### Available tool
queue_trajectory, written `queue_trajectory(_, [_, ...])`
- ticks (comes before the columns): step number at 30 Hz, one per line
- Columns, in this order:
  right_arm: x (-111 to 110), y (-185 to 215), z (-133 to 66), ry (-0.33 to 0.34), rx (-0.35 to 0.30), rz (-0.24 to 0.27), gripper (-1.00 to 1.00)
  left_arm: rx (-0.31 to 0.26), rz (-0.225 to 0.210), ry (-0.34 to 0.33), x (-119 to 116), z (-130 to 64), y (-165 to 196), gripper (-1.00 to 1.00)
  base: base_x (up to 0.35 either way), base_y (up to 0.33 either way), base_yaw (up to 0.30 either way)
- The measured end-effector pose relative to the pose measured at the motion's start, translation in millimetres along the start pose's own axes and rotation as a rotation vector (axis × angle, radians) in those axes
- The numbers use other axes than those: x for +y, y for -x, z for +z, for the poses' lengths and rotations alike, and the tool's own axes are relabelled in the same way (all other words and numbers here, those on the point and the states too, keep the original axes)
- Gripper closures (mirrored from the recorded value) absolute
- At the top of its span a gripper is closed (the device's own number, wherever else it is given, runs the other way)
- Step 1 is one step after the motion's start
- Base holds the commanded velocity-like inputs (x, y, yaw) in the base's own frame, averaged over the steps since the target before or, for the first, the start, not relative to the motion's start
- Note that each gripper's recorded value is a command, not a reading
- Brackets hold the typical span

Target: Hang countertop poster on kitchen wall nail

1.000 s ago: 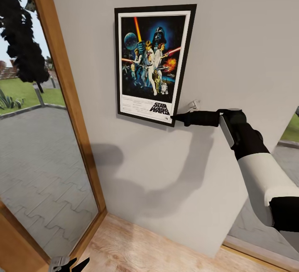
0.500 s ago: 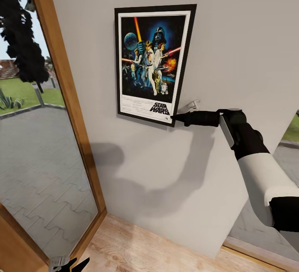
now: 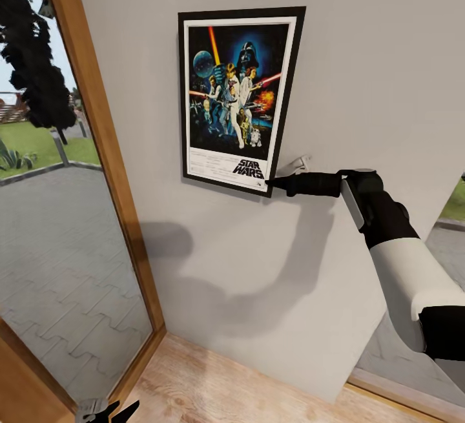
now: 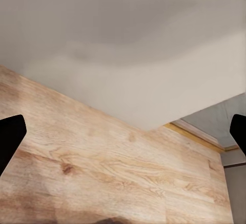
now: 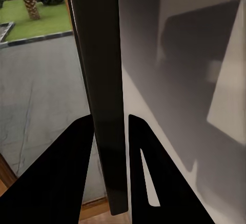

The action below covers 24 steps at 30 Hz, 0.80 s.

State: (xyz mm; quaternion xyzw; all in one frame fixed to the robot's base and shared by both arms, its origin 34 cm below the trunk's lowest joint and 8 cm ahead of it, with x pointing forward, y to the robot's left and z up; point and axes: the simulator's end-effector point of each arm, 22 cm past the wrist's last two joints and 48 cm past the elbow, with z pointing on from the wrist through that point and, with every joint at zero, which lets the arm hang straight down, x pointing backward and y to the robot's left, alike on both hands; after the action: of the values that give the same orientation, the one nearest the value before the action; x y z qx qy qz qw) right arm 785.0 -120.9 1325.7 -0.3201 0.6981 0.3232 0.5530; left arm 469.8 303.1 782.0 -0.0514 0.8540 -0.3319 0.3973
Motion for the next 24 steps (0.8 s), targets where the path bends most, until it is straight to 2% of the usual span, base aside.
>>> queue_trajectory(24, [-2.6, -0.3, 0.0, -0.012, 0.001, -0.001, 1.0, 0.0, 0.0, 0.0, 0.0, 0.0, -0.1, -1.0, 0.002, 0.0, 0.0])
